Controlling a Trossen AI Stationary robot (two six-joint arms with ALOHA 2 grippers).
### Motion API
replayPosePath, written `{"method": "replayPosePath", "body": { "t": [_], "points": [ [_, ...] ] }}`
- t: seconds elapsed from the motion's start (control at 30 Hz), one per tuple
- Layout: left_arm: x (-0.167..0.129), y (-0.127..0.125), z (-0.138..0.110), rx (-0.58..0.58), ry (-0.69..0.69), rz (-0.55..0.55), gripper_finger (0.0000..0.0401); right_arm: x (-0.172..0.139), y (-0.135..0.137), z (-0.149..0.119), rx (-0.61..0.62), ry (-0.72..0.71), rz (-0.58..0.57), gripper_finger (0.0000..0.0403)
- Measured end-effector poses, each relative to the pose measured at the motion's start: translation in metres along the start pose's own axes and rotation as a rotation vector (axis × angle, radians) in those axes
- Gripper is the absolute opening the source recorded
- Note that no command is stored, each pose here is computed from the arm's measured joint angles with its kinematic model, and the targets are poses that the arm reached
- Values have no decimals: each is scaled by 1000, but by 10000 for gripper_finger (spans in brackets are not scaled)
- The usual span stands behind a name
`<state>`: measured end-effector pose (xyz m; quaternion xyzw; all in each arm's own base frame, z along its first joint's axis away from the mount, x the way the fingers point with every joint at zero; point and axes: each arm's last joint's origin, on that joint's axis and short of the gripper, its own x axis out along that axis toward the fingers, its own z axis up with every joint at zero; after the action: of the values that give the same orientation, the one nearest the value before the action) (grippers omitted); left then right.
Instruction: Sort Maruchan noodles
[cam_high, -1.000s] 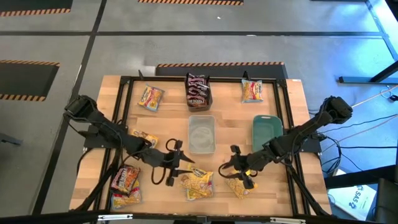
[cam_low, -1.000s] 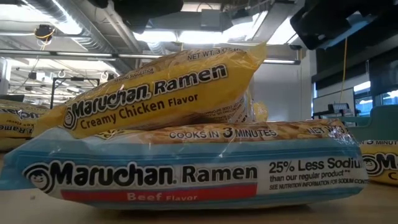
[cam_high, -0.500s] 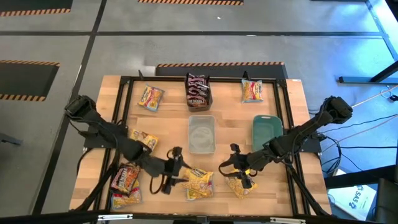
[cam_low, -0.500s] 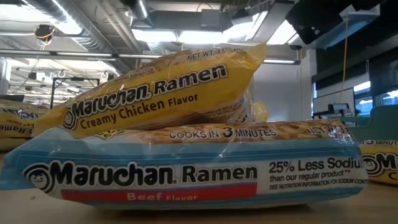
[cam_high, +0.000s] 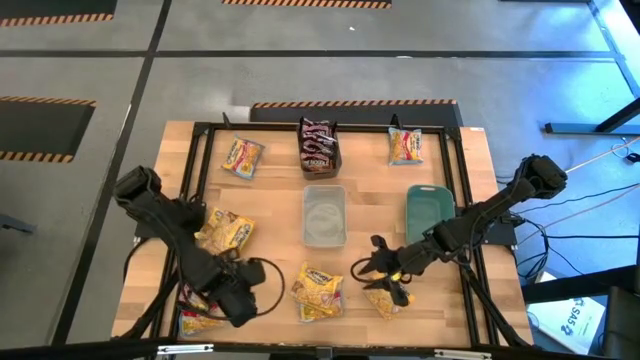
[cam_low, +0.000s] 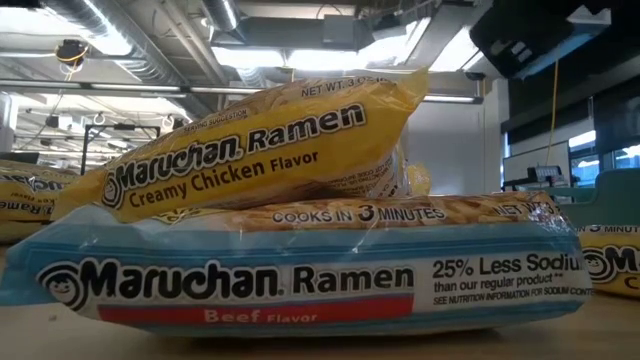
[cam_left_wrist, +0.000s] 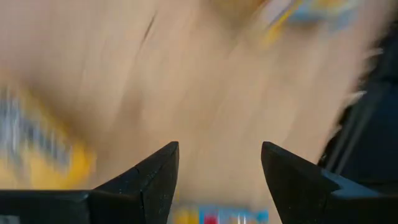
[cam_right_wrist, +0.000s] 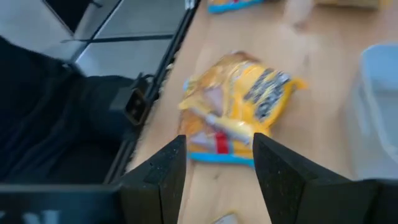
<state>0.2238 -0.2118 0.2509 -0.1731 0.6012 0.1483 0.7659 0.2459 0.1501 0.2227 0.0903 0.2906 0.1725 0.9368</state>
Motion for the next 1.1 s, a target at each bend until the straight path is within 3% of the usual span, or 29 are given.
{"method": "replayPosePath", "body": {
  "t": [0.17,0.33,0.67,1.1],
  "points": [
    [17,-1,-20,-272,198,94,222,0,-1,-3,14,25,-19,166],
    [37,-4,-35,-388,265,190,222,0,-2,-3,17,29,-26,166],
    [70,4,-46,-396,405,477,222,0,-2,-4,41,40,-24,166],
    [62,1,-45,-380,459,478,222,0,-2,-4,41,38,-24,166]
  ]
}}
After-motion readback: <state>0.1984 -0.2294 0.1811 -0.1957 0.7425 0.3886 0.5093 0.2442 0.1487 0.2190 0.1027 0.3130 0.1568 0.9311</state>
